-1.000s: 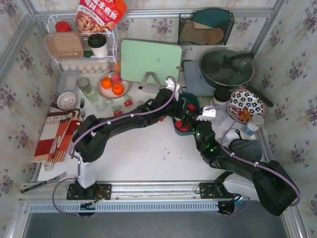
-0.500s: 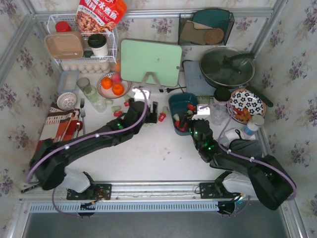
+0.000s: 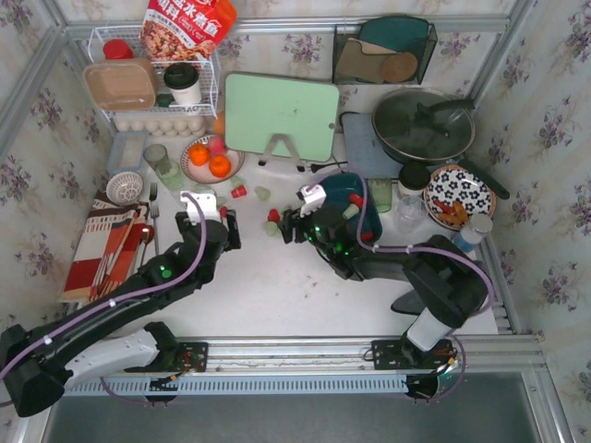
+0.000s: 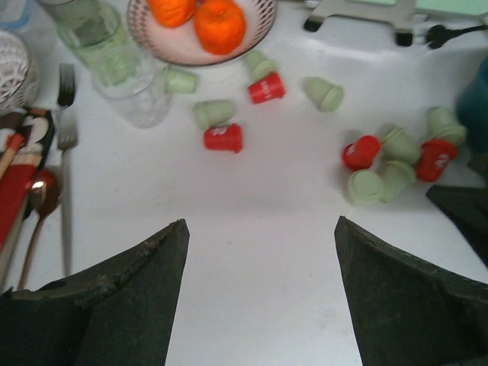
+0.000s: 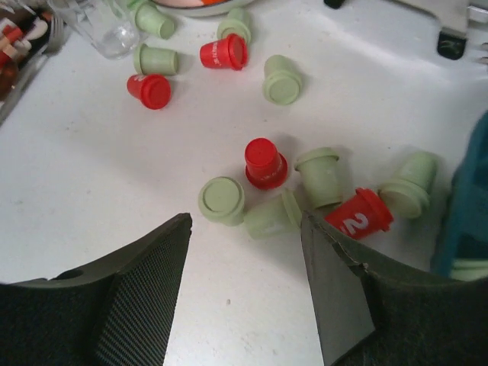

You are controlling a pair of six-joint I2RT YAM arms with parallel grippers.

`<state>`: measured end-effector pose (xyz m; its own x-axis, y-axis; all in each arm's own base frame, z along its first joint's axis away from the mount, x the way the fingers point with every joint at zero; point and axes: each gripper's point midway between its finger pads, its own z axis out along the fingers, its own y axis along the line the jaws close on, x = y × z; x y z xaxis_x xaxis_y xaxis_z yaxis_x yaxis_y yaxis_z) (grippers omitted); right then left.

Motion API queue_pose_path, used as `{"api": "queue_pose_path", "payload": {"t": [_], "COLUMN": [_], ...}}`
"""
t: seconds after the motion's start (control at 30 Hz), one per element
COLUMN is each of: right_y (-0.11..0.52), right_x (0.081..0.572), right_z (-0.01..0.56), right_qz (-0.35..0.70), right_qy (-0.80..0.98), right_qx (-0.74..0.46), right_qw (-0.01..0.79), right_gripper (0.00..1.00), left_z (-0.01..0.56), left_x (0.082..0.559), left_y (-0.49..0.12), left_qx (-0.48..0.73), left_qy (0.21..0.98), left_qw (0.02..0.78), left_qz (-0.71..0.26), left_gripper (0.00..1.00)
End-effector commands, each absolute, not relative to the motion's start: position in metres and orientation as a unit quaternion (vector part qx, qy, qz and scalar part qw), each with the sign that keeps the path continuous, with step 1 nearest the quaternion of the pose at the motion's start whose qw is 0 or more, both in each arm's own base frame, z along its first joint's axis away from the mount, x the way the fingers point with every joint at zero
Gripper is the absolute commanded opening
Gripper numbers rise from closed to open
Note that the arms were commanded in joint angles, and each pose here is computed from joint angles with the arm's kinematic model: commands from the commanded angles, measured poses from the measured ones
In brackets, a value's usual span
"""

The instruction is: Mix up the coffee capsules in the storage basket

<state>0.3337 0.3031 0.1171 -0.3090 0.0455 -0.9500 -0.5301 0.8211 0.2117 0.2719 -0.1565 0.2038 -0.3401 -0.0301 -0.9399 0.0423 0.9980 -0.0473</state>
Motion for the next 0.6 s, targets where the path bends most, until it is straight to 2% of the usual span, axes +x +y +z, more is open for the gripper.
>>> {"api": "queue_pose_path", "payload": {"t": [0.0,0.23,0.57], "right_y": [0.325,0.354,0.362], "right_x": [0.334,0.347,0.359], "right_z": [0.093,0.053,0.026], "right_qz": [0.257,0.230,0.168], "right_qy": [0.792,0.832,0.852], "right_qx": [-0.181,-0.206,-0.227], "right_qw": [0.523,0.461,0.441], "right_gripper": [0.66,0.64,0.59], "left_z": [0.195,0.189,0.185], "left_x": [0.261,0.250,0.241], "left_y": [-0.126,-0.104,-0.090], "left_qx": [-0.019,-0.034,-0.042], "left_qy": [0.817,0.815,0.814], "left_qw": [0.576,0.578,0.579], "left_qz": [0.000,0.010,0.011], "left_gripper": [0.80,0.81,0.83]}}
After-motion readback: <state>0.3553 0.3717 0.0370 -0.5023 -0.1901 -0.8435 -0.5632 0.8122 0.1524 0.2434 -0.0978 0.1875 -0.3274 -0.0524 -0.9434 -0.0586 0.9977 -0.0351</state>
